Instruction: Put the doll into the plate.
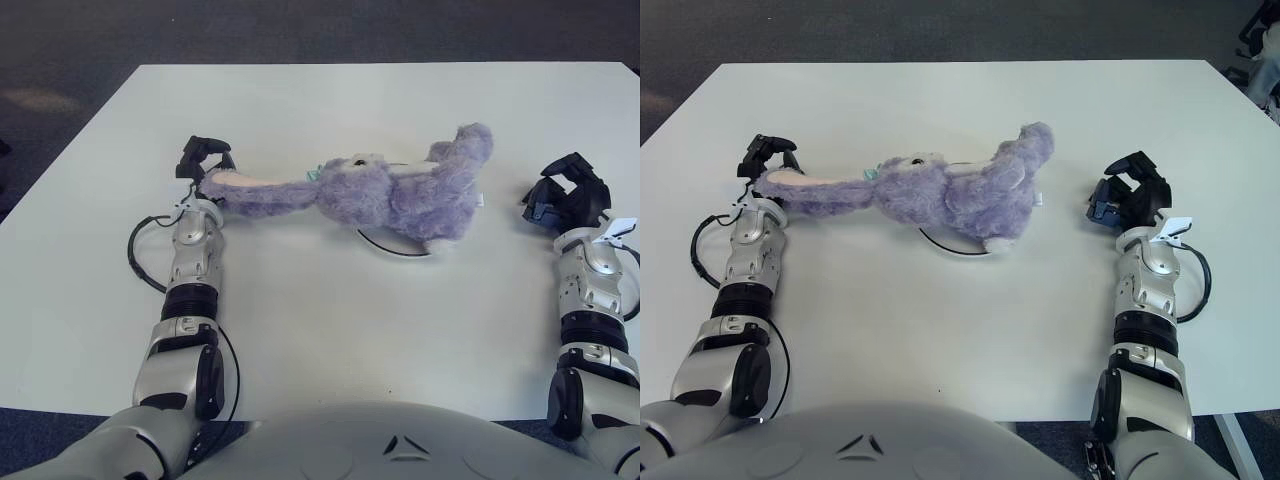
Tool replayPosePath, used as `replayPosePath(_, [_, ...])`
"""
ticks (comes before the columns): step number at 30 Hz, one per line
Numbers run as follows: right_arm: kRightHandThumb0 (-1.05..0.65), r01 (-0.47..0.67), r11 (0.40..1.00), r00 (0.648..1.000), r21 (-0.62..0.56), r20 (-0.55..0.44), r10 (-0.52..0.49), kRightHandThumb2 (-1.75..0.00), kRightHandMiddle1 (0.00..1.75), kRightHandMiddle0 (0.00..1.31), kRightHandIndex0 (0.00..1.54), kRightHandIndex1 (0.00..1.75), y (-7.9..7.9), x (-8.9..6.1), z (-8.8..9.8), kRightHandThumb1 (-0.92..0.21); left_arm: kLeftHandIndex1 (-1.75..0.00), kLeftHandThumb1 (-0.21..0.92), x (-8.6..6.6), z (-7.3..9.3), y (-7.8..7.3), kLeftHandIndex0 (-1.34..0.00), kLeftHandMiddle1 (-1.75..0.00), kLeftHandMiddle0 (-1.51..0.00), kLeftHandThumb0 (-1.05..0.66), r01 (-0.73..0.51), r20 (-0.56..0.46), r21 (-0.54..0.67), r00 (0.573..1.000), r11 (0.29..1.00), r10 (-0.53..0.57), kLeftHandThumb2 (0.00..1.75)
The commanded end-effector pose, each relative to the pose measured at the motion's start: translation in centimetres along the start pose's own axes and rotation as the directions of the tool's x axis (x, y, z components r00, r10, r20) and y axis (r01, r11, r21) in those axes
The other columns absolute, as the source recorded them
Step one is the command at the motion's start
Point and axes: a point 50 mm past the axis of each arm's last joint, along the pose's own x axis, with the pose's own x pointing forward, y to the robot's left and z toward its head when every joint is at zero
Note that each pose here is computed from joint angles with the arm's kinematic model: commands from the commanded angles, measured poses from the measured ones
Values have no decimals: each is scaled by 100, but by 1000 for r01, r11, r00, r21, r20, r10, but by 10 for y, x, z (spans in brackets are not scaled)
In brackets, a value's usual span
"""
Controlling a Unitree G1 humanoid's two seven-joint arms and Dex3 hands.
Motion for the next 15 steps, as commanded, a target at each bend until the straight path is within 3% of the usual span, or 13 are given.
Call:
replayPosePath(1, [-1,16,1000,992,23,-127,-13,-155,175,50,78,173,0,-27,-36,-13,-175,48,-11,-25,9,-49,-175,-101,-43,-37,-124,17,992,999,39,111])
replayPosePath(15, [-1,-7,999,992,37,-123,11,-154,175,50,79,171,1,-27,-37,-12,-175,50,-10,-25,9,-47,-175,-100,-43,-34,-122,28,992,999,37,109])
